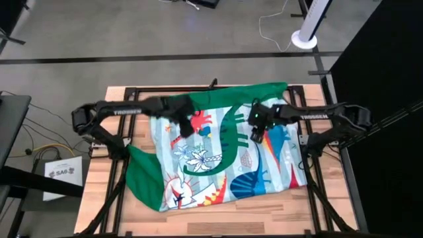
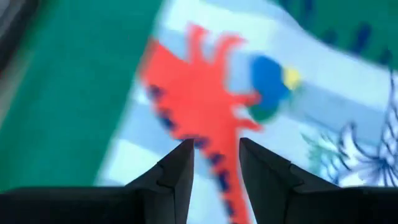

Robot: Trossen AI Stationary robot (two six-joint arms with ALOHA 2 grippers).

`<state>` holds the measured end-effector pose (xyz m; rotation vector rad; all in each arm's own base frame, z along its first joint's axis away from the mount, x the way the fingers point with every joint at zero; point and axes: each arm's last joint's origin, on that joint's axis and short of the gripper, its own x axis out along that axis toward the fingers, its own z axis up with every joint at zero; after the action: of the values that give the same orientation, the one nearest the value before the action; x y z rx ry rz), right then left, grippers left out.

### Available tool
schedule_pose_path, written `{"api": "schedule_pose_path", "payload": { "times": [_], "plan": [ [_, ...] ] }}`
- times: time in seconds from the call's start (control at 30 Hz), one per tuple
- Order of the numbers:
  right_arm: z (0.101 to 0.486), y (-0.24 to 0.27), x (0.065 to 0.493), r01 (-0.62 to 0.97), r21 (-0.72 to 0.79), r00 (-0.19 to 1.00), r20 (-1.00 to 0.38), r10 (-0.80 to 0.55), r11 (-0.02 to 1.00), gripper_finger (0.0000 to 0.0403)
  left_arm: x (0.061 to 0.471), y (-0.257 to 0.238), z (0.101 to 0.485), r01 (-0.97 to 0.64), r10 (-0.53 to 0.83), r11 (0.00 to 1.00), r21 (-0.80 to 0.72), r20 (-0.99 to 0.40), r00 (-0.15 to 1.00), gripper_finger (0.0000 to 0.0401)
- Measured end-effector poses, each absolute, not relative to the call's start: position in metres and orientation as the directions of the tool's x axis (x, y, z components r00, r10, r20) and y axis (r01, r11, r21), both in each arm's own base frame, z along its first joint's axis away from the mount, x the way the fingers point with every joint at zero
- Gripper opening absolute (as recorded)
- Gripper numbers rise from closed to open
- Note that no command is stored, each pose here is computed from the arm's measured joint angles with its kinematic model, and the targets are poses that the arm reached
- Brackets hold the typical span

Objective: Roll towel
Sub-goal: Roll the multicolor dinosaur print towel

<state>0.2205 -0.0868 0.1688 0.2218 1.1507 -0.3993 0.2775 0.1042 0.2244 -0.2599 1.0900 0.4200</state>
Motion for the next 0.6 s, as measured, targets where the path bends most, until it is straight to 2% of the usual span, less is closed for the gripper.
{"api": "schedule_pose_path", "payload": {
  "times": [0.13, 0.23, 0.4, 0.6],
  "plan": [
    [0.157, -0.065, 0.230, 0.417, -0.003, 0.334, -0.929, -0.156, 0.909, 0.0069, 0.263, 0.075, 0.177, -0.456, 0.138, 0.890, -0.024, -0.938, 0.319, 0.0114],
    [0.149, -0.046, 0.237, 0.410, 0.024, 0.319, -0.940, -0.118, 0.912, 0.0013, 0.244, 0.047, 0.145, -0.416, 0.012, 0.904, -0.096, -0.968, 0.249, 0.0114],
    [0.134, -0.006, 0.250, 0.442, 0.101, 0.315, -0.948, -0.048, 0.891, 0.0005, 0.221, -0.005, 0.120, -0.336, -0.029, 0.936, -0.105, -0.974, 0.225, 0.0114],
    [0.134, 0.053, 0.268, 0.406, 0.209, 0.328, -0.942, 0.072, 0.890, 0.0001, 0.193, -0.050, 0.132, -0.255, -0.128, 0.951, -0.175, -0.973, 0.193, 0.0114]
  ]
}}
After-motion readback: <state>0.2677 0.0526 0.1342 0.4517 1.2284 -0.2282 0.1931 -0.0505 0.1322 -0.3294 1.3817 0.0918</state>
